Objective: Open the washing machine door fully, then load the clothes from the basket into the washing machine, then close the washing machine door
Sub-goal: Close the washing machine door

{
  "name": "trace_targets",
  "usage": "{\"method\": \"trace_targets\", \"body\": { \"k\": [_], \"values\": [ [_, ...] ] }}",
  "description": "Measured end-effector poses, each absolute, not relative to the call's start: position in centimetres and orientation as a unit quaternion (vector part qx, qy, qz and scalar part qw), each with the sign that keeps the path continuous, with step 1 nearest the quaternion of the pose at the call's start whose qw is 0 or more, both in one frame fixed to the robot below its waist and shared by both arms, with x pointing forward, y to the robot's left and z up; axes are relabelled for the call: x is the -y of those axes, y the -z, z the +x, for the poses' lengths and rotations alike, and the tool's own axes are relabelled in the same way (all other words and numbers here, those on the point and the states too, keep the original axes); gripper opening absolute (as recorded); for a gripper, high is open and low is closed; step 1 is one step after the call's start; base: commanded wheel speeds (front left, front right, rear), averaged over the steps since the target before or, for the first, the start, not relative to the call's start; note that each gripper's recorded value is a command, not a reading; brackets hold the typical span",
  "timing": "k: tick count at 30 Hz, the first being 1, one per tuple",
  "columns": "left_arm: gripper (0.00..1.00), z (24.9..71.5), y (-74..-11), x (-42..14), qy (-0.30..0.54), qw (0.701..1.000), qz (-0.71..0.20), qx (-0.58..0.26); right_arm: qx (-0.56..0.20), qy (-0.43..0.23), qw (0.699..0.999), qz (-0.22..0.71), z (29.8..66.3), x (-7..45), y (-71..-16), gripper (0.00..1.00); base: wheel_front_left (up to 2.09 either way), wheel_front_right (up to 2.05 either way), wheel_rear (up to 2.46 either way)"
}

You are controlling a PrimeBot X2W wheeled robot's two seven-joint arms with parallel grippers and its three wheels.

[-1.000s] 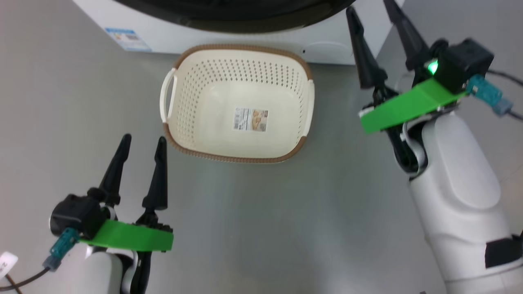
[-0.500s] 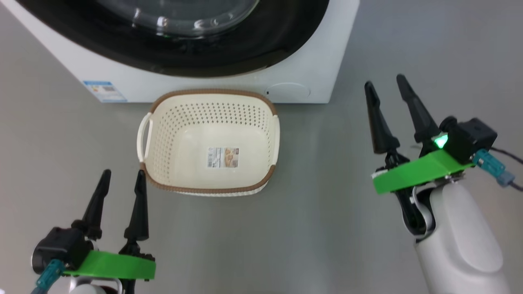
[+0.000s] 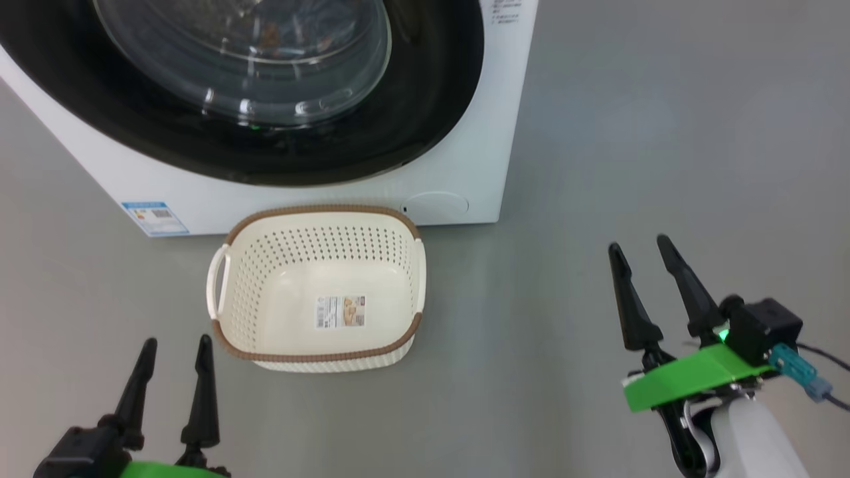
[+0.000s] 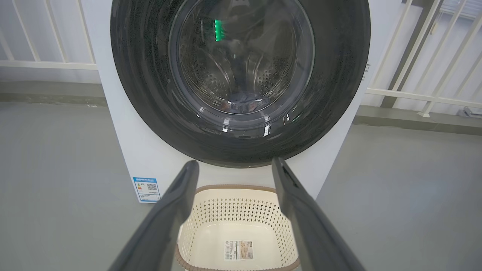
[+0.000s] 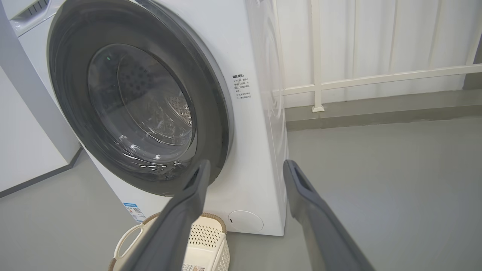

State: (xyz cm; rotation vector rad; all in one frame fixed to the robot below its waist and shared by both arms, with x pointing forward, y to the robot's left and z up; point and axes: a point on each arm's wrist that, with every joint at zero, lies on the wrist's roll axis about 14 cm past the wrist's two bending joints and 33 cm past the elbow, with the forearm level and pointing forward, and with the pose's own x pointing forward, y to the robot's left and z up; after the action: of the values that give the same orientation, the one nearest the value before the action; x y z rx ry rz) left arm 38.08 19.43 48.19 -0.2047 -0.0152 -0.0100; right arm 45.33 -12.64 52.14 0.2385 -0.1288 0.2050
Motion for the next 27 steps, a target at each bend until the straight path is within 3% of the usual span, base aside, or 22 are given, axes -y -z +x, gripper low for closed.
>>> {"method": "trace_targets", "body": {
  "k": [15, 27],
  "values": [
    [1.00, 34.9, -48.7, -19.3, 0.003, 0.996, -0.085, 0.012, 0.060, -0.063, 0.990, 0.113, 40.1, 15.4, -51.9, 1.00, 0.00, 0.00, 0.00],
    [1.00, 33.1, -48.5, -19.3, 0.000, 0.997, -0.083, 0.010, 0.067, -0.053, 0.990, 0.110, 38.5, 16.2, -52.4, 1.00, 0.00, 0.00, 0.00]
  ]
}}
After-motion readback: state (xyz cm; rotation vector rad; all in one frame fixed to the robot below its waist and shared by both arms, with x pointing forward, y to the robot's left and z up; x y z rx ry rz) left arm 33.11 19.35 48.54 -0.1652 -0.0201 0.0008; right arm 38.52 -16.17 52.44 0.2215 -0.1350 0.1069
